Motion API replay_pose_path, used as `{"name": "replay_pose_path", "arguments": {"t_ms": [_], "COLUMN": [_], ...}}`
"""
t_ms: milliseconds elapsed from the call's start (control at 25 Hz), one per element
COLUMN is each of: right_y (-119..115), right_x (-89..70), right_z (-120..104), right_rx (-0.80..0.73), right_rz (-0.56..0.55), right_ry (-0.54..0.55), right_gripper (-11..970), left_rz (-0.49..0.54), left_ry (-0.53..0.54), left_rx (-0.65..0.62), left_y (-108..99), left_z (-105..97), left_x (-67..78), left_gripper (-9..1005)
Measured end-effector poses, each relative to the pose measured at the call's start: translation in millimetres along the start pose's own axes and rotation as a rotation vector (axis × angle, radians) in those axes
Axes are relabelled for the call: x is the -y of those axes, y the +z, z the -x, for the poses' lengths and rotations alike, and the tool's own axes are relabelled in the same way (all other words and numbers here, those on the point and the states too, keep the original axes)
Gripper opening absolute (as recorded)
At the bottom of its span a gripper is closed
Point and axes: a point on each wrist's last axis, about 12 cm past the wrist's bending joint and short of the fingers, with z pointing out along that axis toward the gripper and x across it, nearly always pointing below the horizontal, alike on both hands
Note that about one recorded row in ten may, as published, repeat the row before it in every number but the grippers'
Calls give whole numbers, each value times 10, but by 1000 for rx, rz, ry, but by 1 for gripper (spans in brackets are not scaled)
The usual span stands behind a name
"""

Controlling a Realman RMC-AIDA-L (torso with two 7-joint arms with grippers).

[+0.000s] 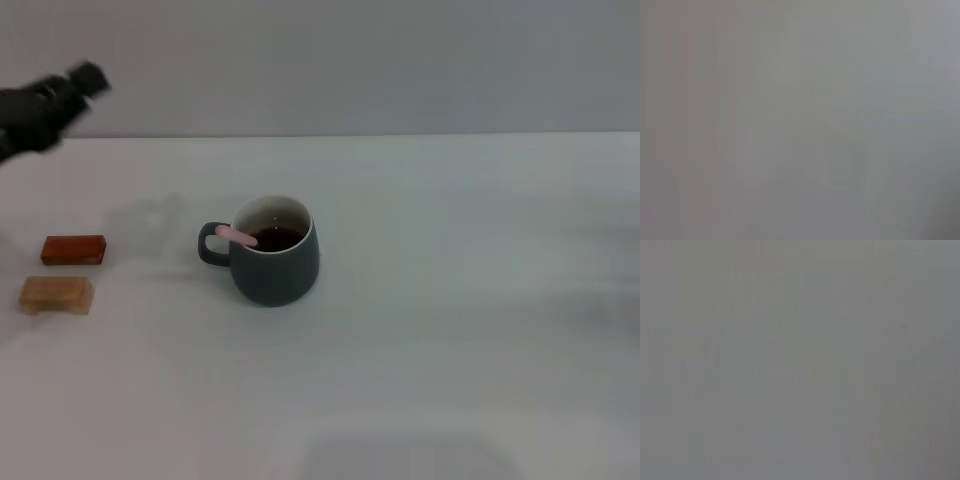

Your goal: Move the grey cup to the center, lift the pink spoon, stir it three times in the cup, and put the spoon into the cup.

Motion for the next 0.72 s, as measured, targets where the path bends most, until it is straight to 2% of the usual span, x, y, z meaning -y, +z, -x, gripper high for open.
{"name": "replay_pose_path", "arguments": {"t_ms": [400, 440, 680, 720], "right_y": [32, 37, 46, 46], "right_x": [-69, -75, -117, -129], "right_z": [-15, -18, -39, -43], "right_rx": [-33, -39, -64, -67], "right_rz": [12, 14, 20, 19], "right_ry": [7, 7, 13, 17], "right_gripper": [629, 629, 629, 630], "left_rz": [-96, -98, -75, -44], "left_ry": [215, 274, 383, 440], "left_rx": [-212, -236, -286, -325], "left_y": [131, 129, 127, 137], "left_z": [59, 124, 233, 280], "left_x": [144, 181, 238, 258], "left_gripper": [134, 133, 127, 126]}}
